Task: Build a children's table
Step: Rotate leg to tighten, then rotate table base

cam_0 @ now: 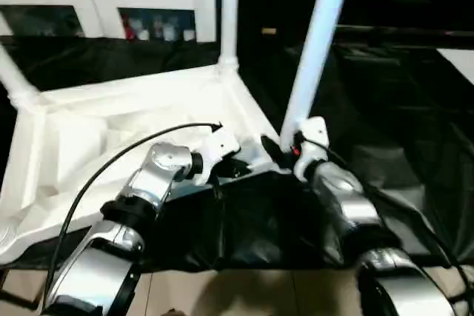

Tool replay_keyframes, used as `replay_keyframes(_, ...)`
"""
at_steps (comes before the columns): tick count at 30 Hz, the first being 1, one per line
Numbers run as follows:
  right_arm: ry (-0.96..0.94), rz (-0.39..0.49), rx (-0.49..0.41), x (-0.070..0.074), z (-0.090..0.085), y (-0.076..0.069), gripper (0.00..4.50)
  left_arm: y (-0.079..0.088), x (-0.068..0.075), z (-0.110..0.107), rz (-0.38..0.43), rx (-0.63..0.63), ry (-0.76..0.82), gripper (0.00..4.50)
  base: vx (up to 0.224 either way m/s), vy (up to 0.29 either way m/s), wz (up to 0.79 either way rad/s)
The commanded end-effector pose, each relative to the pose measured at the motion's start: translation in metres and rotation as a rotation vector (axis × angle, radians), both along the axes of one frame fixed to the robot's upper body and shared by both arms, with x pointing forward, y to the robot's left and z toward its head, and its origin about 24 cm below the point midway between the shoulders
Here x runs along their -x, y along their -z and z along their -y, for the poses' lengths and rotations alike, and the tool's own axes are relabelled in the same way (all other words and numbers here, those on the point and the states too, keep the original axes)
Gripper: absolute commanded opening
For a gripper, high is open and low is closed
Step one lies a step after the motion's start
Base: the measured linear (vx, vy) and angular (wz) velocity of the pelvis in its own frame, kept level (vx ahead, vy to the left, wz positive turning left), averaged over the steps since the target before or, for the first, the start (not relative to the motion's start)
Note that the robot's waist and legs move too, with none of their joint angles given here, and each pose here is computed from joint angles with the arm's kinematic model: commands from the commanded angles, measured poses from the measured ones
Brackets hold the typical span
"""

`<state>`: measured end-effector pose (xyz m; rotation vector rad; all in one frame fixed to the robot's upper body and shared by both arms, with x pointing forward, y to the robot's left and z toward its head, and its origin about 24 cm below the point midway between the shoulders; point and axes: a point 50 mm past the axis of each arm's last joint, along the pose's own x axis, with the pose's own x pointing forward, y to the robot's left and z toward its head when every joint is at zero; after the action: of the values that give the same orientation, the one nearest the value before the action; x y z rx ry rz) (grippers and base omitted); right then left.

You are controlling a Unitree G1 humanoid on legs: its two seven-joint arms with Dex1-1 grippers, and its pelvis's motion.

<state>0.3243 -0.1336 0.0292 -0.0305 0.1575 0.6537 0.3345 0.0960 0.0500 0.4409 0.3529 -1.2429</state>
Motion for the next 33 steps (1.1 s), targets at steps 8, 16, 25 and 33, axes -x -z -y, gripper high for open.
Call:
replay_keyframes(8, -0.233, 0.013, 0.05, 0.044, 0.021, -0.023, 3.59, 0.007, 0.008, 0.005, -0.001, 0.042, -0.002, 0.0, 0.0, 0.0, 0.0)
replay_keyframes(16, -0.36, -0.025, 0.026, 0.068, 0.015, -0.041, 3.63, -0.012, 0.01, -0.014, 0.015, 0.179, -0.027, 0.44, 0.0, 0.0, 0.0)
replay_keyframes(25, -0.306, -0.031, -0.06, 0.042, -0.014, -0.039, 3.63, -0.04, 0.037, -0.074, -0.145, 0.141, 0.007, 1.01, 0.0, 0.0, 0.0)
replay_keyframes(33, -0.24, -0.045, -0.153, 0.018, -0.051, -0.038, 3.63, -0.042, 0.068, -0.121, -0.254, -0.024, -0.085, 1.73, 0.0, 0.0, 0.0)
